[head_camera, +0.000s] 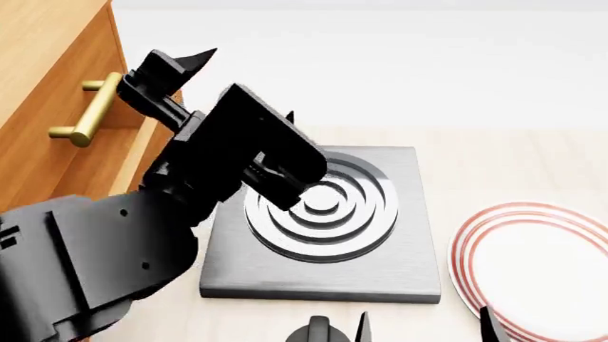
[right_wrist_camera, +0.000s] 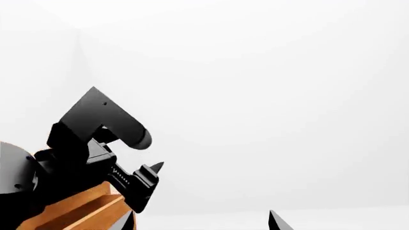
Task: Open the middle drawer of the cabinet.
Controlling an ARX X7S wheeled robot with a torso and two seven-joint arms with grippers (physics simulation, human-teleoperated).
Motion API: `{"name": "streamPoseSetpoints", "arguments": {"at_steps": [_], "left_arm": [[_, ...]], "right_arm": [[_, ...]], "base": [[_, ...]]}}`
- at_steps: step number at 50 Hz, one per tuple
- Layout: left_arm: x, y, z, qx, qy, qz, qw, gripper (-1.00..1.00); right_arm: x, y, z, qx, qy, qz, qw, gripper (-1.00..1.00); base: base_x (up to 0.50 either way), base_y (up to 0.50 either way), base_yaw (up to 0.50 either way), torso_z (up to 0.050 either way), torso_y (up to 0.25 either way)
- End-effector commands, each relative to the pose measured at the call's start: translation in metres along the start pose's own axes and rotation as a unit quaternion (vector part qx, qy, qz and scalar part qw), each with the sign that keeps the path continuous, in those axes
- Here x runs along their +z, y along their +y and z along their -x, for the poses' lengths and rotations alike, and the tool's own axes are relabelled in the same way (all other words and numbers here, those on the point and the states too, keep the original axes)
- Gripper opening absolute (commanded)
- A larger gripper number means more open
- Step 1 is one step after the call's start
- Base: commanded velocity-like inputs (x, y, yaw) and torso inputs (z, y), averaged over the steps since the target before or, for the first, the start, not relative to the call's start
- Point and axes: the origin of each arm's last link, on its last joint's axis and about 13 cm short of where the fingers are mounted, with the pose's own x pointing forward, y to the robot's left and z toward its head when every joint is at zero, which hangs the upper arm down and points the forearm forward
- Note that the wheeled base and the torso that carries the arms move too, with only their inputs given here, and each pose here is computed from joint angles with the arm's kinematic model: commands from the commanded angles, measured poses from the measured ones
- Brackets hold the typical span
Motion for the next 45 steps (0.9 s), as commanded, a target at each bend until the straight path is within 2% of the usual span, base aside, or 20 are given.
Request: {"name": "streamPoseSetpoints", "arguments": {"at_steps": [1, 6, 7, 8, 10, 20, 25, 34, 45], "left_arm": [[0.016, 0.031, 0.035, 0.004, 0.021, 0.115, 0.993, 1.0], [0.018, 0.037, 0.04, 0.012, 0.027, 0.129, 0.991, 1.0], [0.019, 0.038, 0.042, 0.006, 0.033, 0.151, 0.988, 1.0], [0.02, 0.039, 0.044, 0.008, 0.031, 0.148, 0.988, 1.0], [0.021, 0.041, 0.047, 0.007, 0.043, 0.18, 0.983, 1.0], [0.014, 0.05, 0.053, 0.035, 0.063, 0.205, 0.976, 1.0], [0.011, 0.053, 0.057, 0.035, 0.079, 0.239, 0.967, 1.0], [0.013, 0.055, 0.059, 0.042, 0.077, 0.239, 0.967, 1.0], [0.009, 0.055, 0.054, 0.028, 0.095, 0.26, 0.96, 1.0]], "right_arm": [[-0.002, -0.001, 0.0, -0.003, 0.002, 0.002, 1.0, 1.0], [-0.003, 0.0, 0.0, -0.002, 0.003, 0.004, 1.0, 1.0], [-0.002, 0.0, 0.0, -0.002, 0.003, 0.005, 1.0, 1.0], [-0.002, 0.0, 0.0, -0.003, 0.003, 0.005, 1.0, 1.0], [-0.002, -0.001, 0.0, -0.004, 0.003, 0.005, 1.0, 1.0], [-0.003, 0.0, -0.001, -0.004, 0.004, 0.006, 1.0, 1.0], [-0.003, 0.0, -0.001, -0.004, 0.004, 0.007, 1.0, 1.0], [-0.004, 0.0, -0.001, -0.003, 0.006, 0.007, 1.0, 1.0], [-0.004, -0.001, 0.0, -0.005, 0.006, 0.007, 1.0, 1.0]], "base": [[0.0, 0.0, 0.0, 0.0, 0.0], [0.0, 0.0, 0.0, 0.0, 0.0], [0.0, 0.0, 0.0, 0.0, 0.0], [0.0, 0.0, 0.0, 0.0, 0.0], [0.0, 0.0, 0.0, 0.0, 0.0], [0.0, 0.0, 0.0, 0.0, 0.0], [0.0, 0.0, 0.0, 0.0, 0.0], [0.0, 0.0, 0.0, 0.0, 0.0], [0.0, 0.0, 0.0, 0.0, 0.0]]}}
